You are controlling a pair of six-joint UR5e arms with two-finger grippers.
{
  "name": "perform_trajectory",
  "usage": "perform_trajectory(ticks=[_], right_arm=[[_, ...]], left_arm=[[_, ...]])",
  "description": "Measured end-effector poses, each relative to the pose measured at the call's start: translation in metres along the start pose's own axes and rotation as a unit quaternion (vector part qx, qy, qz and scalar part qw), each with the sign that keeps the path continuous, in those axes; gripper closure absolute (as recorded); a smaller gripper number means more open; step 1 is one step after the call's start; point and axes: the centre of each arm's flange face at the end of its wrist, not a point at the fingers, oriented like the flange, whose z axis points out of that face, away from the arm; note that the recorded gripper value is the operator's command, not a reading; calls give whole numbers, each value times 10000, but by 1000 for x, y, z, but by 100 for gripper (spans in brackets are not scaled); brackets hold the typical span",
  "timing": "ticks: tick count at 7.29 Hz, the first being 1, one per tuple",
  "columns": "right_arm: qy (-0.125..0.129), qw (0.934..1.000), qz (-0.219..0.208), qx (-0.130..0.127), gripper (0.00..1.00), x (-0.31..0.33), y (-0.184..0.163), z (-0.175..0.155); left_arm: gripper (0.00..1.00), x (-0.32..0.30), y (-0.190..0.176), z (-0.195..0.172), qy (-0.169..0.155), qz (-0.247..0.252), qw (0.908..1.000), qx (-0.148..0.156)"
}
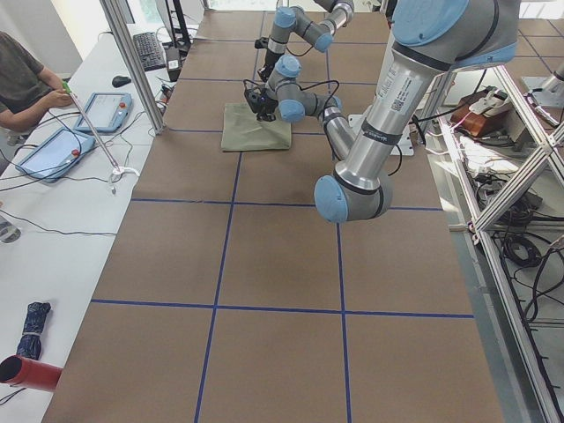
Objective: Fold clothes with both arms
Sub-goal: 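Grasp the near edge with both grippers and fold it toward the far edge, then release the shirt and raise both grippers away from it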
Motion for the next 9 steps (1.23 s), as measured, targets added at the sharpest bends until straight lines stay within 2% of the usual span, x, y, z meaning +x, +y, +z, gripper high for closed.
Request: perform_trajectory(ticks=[1, 2, 3, 4, 5, 6, 7, 8, 9], right_arm=[[10, 10000, -77, 23, 100, -15, -7, 19], [82, 9997, -250, 27, 1, -30, -15, 38], [178, 9985, -526, 7, 0, -49, -28, 60], [205, 9949, -988, -9, 0, -64, -51, 89], [129, 9854, -1697, 24, 0, -73, -83, 111], [64, 9726, -2321, 65, 0, -78, -116, 115], [39, 9640, -2659, 26, 0, -82, -157, 106], [48, 9581, -2863, -71, 0, -79, -197, 96], [75, 9540, -2990, -187, 0, -68, -231, 89]], left_arm=[[100, 3, -16, 20, 18, 94, 9999, 88], [54, 1, -34, 42, 17, 248, 9995, 184], [44, -1, -58, 68, -12, 466, 9984, 317], [38, 0, -86, 96, -49, 784, 9955, 535], [38, -1, -117, 114, -53, 1118, 9903, 827], [38, -2, -141, 119, -43, 1337, 9855, 1044], [39, -2, -155, 118, -32, 1425, 9832, 1141], [39, -2, -168, 112, -19, 1449, 9833, 1099], [39, -8, -181, 99, -8, 1516, 9846, 866]])
